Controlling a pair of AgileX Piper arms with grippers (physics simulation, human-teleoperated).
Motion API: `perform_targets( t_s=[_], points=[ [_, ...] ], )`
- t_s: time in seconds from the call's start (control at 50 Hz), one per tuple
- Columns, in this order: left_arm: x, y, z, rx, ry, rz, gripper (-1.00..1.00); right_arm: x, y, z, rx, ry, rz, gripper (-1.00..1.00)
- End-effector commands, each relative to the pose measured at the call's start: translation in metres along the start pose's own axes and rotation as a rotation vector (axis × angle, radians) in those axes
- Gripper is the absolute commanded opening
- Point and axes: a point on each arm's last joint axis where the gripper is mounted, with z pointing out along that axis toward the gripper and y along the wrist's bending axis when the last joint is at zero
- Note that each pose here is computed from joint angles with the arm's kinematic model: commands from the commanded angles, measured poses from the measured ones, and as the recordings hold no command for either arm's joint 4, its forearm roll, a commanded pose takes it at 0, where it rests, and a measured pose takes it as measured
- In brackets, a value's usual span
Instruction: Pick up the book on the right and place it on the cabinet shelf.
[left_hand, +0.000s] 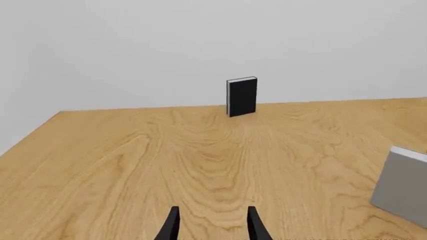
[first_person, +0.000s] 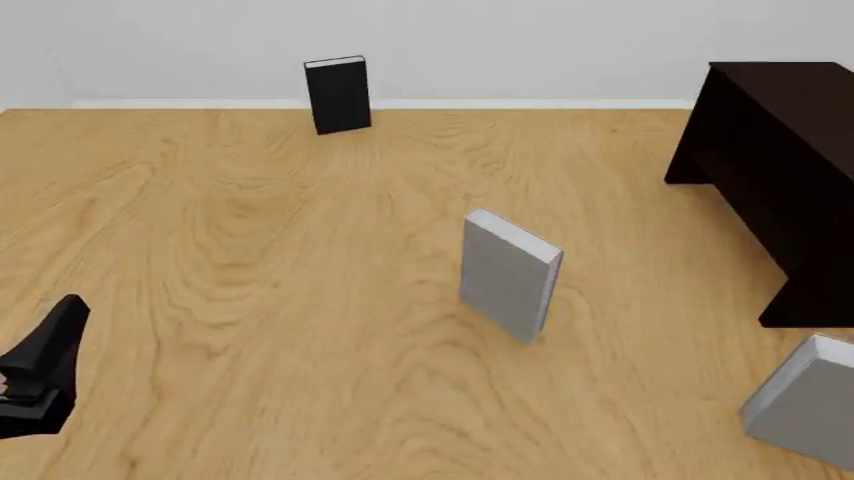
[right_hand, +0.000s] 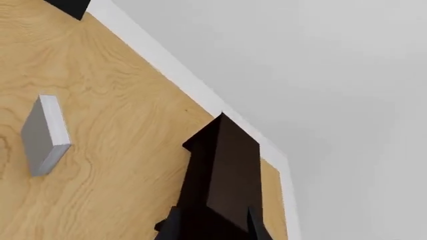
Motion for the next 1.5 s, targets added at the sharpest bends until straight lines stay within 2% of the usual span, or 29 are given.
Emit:
perform_targets(
  t_s=[0.02,0.06,0.2,0.3,0.32,0.36,0.38,0.44,0.48,0.52,0.56,0.58,0.68,0.82,1.0,1.18,1.34,1.5],
  points=[
    [0.000,-0.002,0.001,0.026,0.006,0.014,1.00,-0.012,-0.013,0.007,-0.096,0.122,-0.117,1.00],
    [0.000,-0.002,0.001,0.029,0.008,0.008,1.00,-0.010,-0.010,0.011,-0.149,0.150,-0.135,1.00],
    [0.001,-0.002,0.000,0.037,0.010,0.013,1.00,-0.012,-0.014,0.014,-0.185,0.200,-0.185,1.00],
    [0.001,-0.003,0.000,0.042,0.013,0.013,1.00,-0.009,-0.012,0.019,-0.231,0.238,-0.226,1.00],
    [0.001,-0.003,0.000,0.043,0.012,0.014,1.00,-0.007,-0.010,0.021,-0.261,0.249,-0.231,1.00],
    [0.001,-0.003,0.000,0.042,0.014,0.014,1.00,-0.007,-0.011,0.023,-0.250,0.259,-0.238,1.00],
    [0.002,-0.003,-0.001,0.044,0.014,0.017,1.00,-0.004,-0.009,0.024,-0.262,0.269,-0.262,1.00],
    [0.002,-0.003,-0.001,0.043,0.016,0.015,1.00,-0.004,-0.009,0.027,-0.277,0.275,-0.261,1.00],
    [0.002,-0.003,-0.001,0.046,0.017,0.016,1.00,-0.001,-0.004,0.031,-0.317,0.286,-0.261,1.00],
    [0.002,-0.003,-0.001,0.046,0.019,0.019,1.00,0.001,-0.004,0.034,-0.309,0.291,-0.265,1.00],
    [0.002,-0.003,-0.001,0.045,0.018,0.015,1.00,0.006,0.002,0.035,-0.344,0.304,-0.281,1.00],
    [0.002,-0.003,-0.001,0.046,0.018,0.017,1.00,0.005,0.001,0.037,-0.340,0.302,-0.267,1.00],
    [0.002,-0.003,-0.001,0.046,0.022,0.019,1.00,0.011,0.009,0.042,-0.387,0.322,-0.269,1.00],
    [0.003,-0.003,0.000,0.049,0.028,0.017,1.00,0.022,0.022,0.046,-0.461,0.351,-0.288,1.00],
    [0.003,-0.003,0.001,0.048,0.033,0.019,1.00,0.029,0.031,0.054,-0.496,0.359,-0.300,1.00],
    [0.003,-0.003,0.003,0.049,0.043,0.018,1.00,0.034,0.041,0.063,-0.535,0.360,-0.285,1.00],
    [0.004,-0.004,0.003,0.053,0.053,0.019,1.00,0.044,0.049,0.070,-0.567,0.390,-0.299,1.00],
    [0.004,-0.003,0.004,0.049,0.057,0.019,1.00,0.050,0.055,0.081,-0.574,0.395,-0.305,1.00]
  ],
)
